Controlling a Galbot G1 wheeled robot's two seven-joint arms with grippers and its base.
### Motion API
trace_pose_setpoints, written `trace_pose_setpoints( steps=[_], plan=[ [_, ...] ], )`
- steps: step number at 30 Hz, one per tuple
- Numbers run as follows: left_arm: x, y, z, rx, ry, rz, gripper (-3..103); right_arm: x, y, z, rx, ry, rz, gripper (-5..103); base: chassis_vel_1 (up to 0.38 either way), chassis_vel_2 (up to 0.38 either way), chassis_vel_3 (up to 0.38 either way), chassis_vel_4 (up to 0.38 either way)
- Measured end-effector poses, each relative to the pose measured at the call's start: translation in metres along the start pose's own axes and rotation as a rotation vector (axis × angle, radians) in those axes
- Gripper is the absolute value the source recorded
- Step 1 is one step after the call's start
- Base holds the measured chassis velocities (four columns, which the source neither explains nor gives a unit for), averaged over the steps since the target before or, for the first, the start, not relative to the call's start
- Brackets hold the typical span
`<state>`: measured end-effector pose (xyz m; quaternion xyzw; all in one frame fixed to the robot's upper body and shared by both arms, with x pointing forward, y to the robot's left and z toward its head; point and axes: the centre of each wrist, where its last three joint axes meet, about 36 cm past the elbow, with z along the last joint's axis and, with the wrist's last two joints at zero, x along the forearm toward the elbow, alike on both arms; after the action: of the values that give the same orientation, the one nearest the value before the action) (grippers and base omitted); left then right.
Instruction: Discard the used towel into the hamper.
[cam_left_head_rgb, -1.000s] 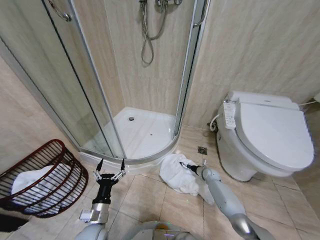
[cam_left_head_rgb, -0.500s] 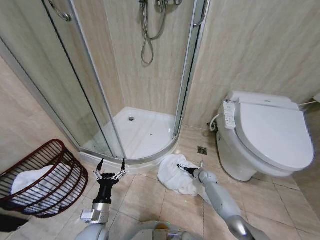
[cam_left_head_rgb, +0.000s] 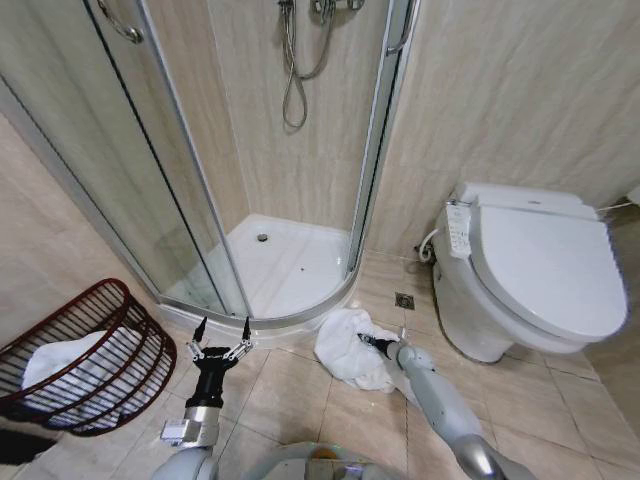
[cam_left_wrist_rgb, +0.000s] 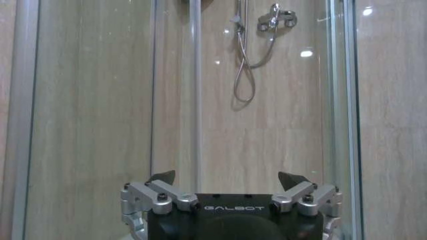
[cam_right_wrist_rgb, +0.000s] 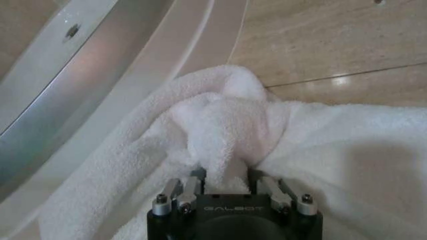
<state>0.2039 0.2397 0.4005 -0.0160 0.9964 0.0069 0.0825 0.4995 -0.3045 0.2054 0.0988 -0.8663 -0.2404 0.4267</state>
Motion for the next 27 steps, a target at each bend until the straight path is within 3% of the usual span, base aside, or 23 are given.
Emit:
trace_pose_setpoints(
  steps=[5, 10, 14, 18, 19, 21, 22, 27],
  plan=[
    [0.0, 0.0, -0.001, -0.002, -0.002, 0.004, 100, 0.003, -0.003, 0.001, -0.006, -0.008, 0.003, 19, 0.0, 0.0, 0.0, 0.0],
    [0.0, 0.0, -0.001, -0.002, -0.004, 0.005, 100, 0.003, -0.004, 0.002, -0.013, -0.033, 0.009, 10, 0.0, 0.0, 0.0, 0.0],
    [0.001, 0.0, -0.001, -0.004, -0.004, 0.007, 100, 0.01, 0.0, -0.001, -0.014, -0.077, 0.025, 9, 0.0, 0.0, 0.0, 0.0],
    [0.0, 0.001, -0.001, -0.005, -0.01, 0.013, 100, 0.028, -0.001, -0.002, 0.099, -0.22, 0.084, 9, 0.0, 0.0, 0.0, 0.0],
    [0.0, 0.001, -0.001, -0.005, -0.01, 0.013, 100, 0.028, -0.001, -0.002, 0.099, -0.22, 0.084, 9, 0.0, 0.0, 0.0, 0.0],
    [0.0, 0.0, -0.002, -0.002, -0.013, 0.016, 100, 0.043, 0.0, -0.001, 0.164, -0.325, 0.117, 9, 0.0, 0.0, 0.0, 0.0],
    [0.0, 0.0, -0.002, -0.002, -0.013, 0.016, 100, 0.043, 0.0, -0.001, 0.164, -0.325, 0.117, 9, 0.0, 0.0, 0.0, 0.0],
    [0.0, -0.002, -0.001, 0.008, -0.021, 0.02, 100, 0.088, 0.01, -0.005, 0.267, -0.53, 0.195, 9, 0.0, 0.0, 0.0, 0.0]
  ],
)
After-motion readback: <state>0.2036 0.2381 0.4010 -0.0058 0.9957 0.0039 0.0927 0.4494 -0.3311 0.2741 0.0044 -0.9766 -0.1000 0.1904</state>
